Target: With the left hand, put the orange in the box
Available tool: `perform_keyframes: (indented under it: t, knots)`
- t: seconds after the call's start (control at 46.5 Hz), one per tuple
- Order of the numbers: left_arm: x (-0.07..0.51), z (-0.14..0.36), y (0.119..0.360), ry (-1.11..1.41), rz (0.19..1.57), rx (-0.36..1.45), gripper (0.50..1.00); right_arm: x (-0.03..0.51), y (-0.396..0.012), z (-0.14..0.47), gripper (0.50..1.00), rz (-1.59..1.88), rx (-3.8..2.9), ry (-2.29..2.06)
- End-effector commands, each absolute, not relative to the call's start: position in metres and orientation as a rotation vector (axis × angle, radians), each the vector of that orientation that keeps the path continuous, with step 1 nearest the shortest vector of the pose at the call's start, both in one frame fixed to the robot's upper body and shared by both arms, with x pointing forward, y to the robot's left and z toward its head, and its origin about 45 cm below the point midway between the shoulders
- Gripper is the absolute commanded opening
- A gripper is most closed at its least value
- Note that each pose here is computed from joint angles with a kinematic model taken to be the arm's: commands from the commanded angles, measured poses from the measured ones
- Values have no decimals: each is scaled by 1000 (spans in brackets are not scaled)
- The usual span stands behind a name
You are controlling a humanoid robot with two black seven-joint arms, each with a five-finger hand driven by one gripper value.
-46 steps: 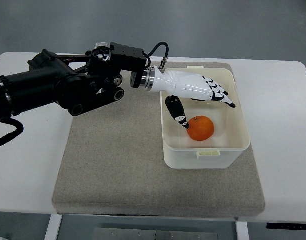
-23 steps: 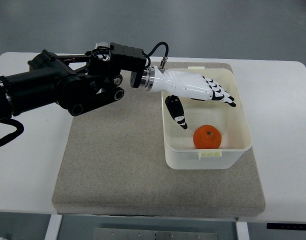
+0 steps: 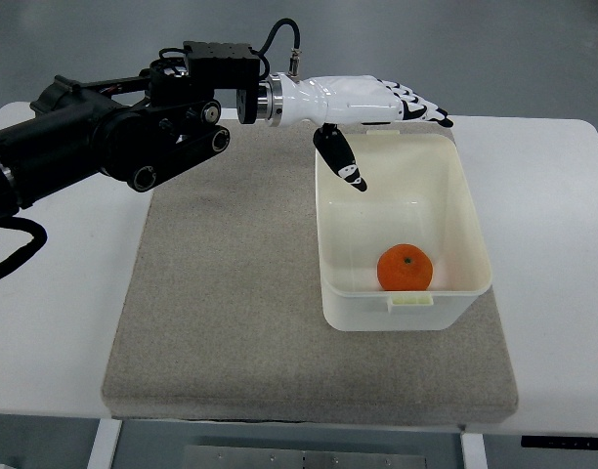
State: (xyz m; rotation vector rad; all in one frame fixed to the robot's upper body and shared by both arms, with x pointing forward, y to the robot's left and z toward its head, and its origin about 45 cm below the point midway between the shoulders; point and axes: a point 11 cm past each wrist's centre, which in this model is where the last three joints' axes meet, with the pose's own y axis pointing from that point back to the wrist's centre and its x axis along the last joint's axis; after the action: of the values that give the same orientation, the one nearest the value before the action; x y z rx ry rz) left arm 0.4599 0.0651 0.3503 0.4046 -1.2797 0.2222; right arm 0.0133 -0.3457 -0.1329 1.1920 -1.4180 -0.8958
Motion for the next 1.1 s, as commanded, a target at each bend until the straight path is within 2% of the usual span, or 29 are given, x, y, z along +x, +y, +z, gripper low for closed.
perform_keyframes:
  t: [0.0, 0.237, 0.645, 0.774, 1.075]
  knots:
    - [468, 357, 73, -1291, 270, 406, 992, 13, -346, -133, 926, -897, 1192, -1418]
    - [493, 357, 109, -1292, 380, 492, 992, 13, -346, -133, 926, -897, 1192, -1418]
    - [531, 355, 196, -1191, 644, 641, 992, 13, -346, -133, 926, -896, 1193, -1417]
    - [532, 334, 223, -1118, 718, 673, 992, 13, -346, -133, 926, -895, 1192, -1418]
    - [523, 292, 264, -1079, 869, 687, 994, 13, -346, -133, 926, -898, 1192, -1420]
